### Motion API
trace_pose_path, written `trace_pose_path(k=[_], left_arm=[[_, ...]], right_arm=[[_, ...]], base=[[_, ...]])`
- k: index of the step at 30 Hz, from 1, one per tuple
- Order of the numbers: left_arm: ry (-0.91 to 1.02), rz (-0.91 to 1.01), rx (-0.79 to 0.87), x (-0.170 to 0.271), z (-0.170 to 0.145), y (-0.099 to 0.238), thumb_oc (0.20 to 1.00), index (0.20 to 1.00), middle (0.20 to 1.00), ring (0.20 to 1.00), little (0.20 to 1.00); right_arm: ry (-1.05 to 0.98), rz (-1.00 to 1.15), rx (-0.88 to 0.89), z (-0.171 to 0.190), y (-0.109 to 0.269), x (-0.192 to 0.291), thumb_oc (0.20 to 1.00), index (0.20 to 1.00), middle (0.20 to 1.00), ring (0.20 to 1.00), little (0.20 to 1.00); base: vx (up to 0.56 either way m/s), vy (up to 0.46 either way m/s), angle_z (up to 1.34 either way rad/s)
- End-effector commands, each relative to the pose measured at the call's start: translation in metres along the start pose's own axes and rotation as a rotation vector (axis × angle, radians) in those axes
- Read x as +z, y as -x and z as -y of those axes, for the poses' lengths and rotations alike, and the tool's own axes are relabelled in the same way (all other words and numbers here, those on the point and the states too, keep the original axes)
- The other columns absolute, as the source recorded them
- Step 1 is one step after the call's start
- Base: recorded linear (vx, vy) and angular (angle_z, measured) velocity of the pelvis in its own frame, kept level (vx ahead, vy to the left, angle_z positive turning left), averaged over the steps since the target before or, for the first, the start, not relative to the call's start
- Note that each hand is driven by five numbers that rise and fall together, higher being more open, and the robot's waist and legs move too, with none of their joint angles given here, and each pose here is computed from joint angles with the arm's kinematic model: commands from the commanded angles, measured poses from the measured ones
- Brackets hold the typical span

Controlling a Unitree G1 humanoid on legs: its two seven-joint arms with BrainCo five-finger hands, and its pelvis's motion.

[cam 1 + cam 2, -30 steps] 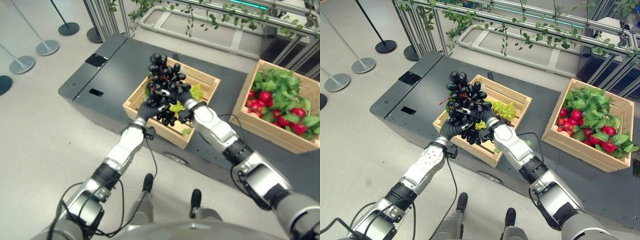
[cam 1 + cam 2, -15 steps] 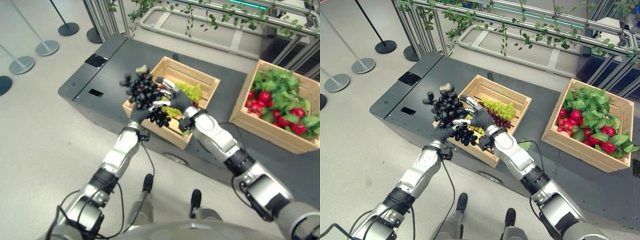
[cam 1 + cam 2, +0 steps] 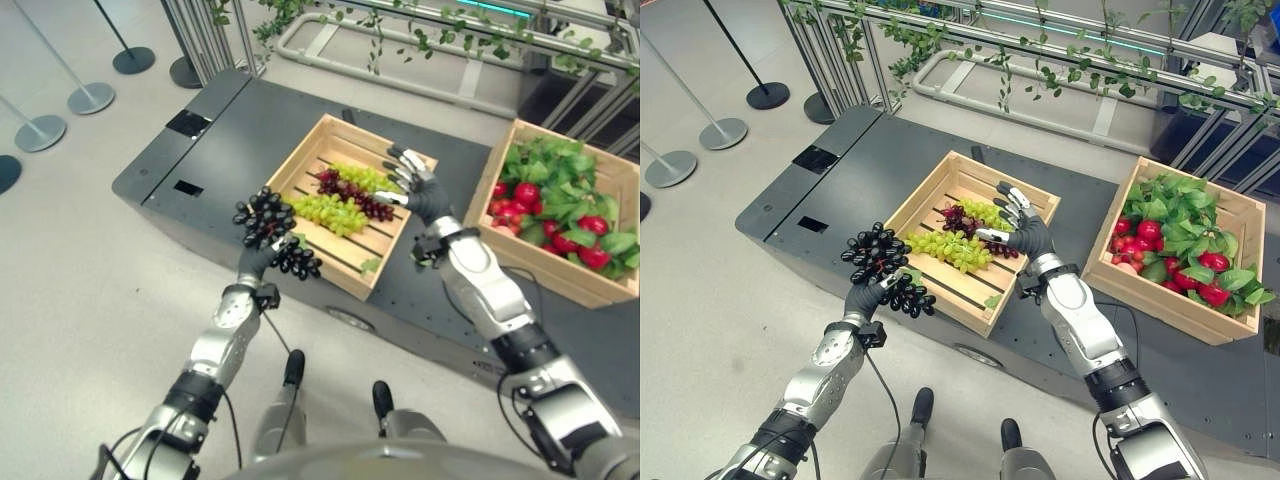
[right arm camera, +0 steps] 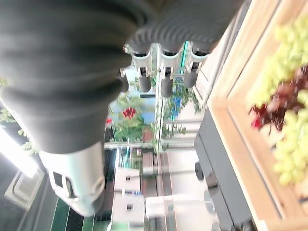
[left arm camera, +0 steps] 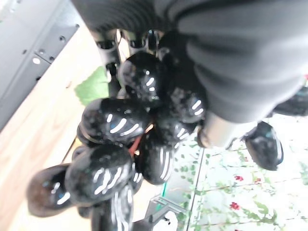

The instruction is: Pick up the fruits from the basket on one side to the basket on the other side

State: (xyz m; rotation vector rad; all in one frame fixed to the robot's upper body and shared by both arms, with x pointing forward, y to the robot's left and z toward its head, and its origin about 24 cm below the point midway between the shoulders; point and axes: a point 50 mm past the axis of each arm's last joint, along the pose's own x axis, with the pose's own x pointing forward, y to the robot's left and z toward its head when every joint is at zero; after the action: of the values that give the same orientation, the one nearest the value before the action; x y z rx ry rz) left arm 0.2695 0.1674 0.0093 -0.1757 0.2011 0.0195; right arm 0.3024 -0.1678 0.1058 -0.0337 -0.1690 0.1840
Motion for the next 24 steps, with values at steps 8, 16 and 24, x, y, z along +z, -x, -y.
trace_pose_path(k=[8, 16, 24], left_arm=[[0.145, 0.133, 0.049, 0.009, -0.024, 0.021, 0.2, 0.2, 0.2, 0.2, 0.2], [0.148, 0.111, 0.061, -0.002, -0.032, 0.033, 0.2, 0.2, 0.2, 0.2, 0.2], [0.12, 0.108, 0.039, -0.004, -0.033, 0.042, 0.2, 0.2, 0.2, 0.2, 0.2]], right_arm=[[0.086, 0.072, -0.111, 0.034, 0.027, 0.006, 1.0, 1.0, 1.0, 1.0, 1.0], [0.164, 0.028, -0.189, 0.049, 0.045, -0.006, 1.0, 1.0, 1.0, 1.0, 1.0], [0.107, -0.034, -0.197, 0.043, 0.062, -0.025, 1.0, 1.0, 1.0, 1.0, 1.0]], base=[[-0.09, -0.162, 0.18], [-0.13, -0.128, 0.57], [-0.12, -0.062, 0.78]])
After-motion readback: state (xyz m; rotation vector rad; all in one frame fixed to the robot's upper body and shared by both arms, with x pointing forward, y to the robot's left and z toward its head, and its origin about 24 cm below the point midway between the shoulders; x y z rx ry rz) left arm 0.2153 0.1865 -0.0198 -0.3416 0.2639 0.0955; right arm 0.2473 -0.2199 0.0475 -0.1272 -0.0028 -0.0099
